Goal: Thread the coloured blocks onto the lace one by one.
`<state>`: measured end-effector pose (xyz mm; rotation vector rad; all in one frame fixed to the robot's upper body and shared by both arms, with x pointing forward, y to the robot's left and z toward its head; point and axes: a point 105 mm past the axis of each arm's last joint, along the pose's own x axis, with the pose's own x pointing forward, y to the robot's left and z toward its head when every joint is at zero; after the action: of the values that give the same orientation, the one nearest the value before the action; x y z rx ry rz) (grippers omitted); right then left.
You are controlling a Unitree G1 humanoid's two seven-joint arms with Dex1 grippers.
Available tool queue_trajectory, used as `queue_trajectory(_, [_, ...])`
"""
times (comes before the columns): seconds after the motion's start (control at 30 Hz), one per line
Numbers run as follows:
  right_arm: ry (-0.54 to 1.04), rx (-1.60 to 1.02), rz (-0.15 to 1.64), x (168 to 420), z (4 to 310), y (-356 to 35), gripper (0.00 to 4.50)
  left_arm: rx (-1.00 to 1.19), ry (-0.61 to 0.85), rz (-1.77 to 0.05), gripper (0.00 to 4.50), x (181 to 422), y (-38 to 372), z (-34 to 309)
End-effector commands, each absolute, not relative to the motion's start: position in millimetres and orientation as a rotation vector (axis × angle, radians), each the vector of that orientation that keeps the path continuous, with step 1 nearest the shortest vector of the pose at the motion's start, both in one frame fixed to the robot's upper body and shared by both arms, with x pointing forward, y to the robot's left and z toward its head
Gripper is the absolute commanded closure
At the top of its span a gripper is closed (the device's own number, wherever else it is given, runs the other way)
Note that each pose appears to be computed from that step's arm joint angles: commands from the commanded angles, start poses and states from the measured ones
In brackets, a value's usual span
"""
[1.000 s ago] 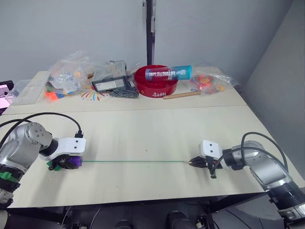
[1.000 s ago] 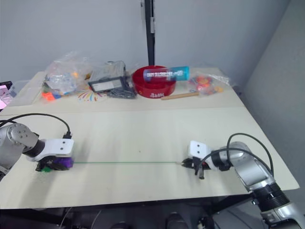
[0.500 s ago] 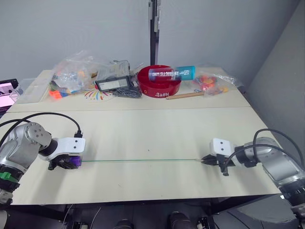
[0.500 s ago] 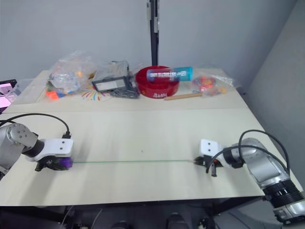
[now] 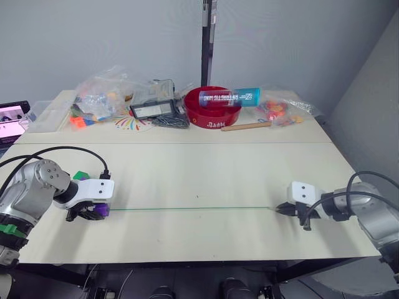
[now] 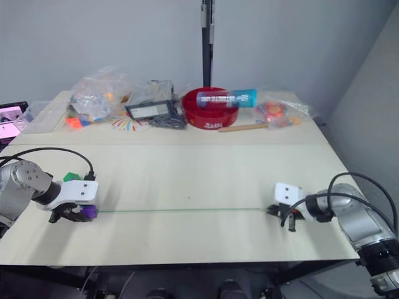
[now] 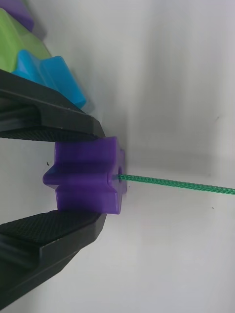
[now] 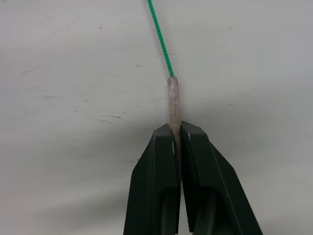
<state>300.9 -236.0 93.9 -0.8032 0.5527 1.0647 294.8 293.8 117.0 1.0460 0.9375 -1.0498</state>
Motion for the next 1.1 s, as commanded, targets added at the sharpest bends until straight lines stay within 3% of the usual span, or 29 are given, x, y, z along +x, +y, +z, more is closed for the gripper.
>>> queue_trajectory(0.03, [0.718, -0.836, 0.93, 299, 77, -276, 4.5, 1.04, 1.012, -1.018, 3.1, 290, 308, 114])
queue_trajectory(0.33, [0.574, -0.764, 1.067, 298, 88, -225, 4.5, 1.01, 1.03, -0.921, 3.1, 294, 324, 115])
queue_trajectory(0.63, [0.577, -0.766, 1.079, 296, 83, -212, 4.5, 0.995, 0.995, -0.835, 3.1, 310, 329, 114])
queue_trajectory(0.83, [0.551, -0.75, 1.085, 296, 83, -205, 4.5, 0.993, 0.76, -1.017, 3.1, 321, 283, 113])
queue_trajectory(1.1, [0.497, -0.693, 1.117, 294, 85, -176, 4.5, 1.069, 0.675, -1.05, 3.1, 330, 278, 110])
